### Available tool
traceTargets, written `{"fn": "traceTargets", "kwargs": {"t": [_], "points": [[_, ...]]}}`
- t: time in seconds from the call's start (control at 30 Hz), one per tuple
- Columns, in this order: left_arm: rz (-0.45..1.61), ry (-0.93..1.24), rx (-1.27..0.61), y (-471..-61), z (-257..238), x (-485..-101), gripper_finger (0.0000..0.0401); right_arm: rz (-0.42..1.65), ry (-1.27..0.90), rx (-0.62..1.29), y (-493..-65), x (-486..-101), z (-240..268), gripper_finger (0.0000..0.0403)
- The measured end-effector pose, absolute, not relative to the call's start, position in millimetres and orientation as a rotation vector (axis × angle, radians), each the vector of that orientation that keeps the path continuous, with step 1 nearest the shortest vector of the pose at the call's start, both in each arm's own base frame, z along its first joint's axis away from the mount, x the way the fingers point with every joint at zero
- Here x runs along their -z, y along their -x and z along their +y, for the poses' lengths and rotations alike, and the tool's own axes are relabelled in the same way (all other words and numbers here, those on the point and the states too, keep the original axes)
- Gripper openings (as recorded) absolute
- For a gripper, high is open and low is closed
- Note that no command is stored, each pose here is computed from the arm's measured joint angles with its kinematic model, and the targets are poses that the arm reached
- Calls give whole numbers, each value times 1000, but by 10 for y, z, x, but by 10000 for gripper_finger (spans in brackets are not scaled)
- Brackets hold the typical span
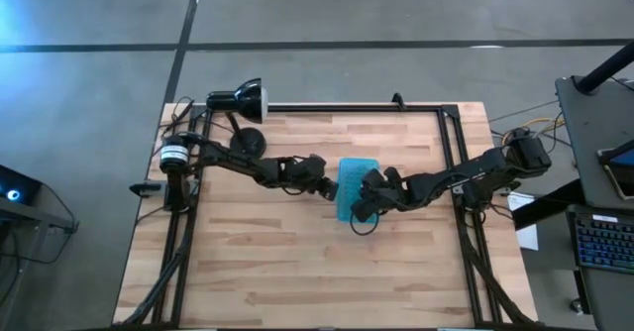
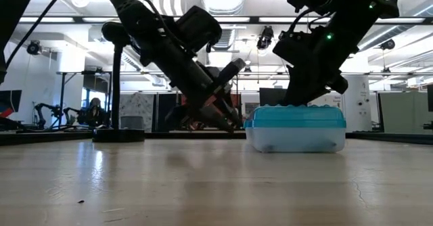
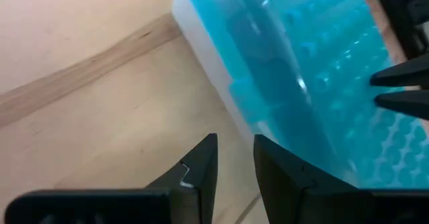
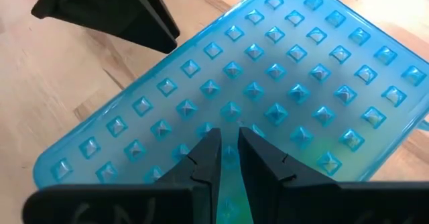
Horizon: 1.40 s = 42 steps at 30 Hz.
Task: Pick & place school supplies into a supply box
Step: Close the supply box
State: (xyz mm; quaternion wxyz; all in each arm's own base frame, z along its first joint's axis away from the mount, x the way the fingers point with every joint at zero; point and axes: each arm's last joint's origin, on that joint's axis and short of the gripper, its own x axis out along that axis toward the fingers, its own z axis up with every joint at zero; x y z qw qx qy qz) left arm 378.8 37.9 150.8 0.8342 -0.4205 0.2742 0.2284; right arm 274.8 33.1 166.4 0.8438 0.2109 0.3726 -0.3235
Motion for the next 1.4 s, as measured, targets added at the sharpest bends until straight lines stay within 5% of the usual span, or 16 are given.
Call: {"fn": "traceTargets", "kwargs": {"t": [0.6, 0.8, 1.2, 1.4], "points": [[563, 884, -445, -4059, 412, -1400, 80, 805, -436, 686, -2727, -1652, 334, 47], [717, 738, -489, -3976, 401, -1321, 80, 793, -456, 662, -2746, -1676, 342, 47], [672, 763, -460, -3818, 199, -1530, 80, 641, -315, 755, -2543, -2319, 263, 47], [684, 805, -427, -3829, -98, -1491, 80, 729, -437, 848, -2426, -2058, 220, 47]]}}
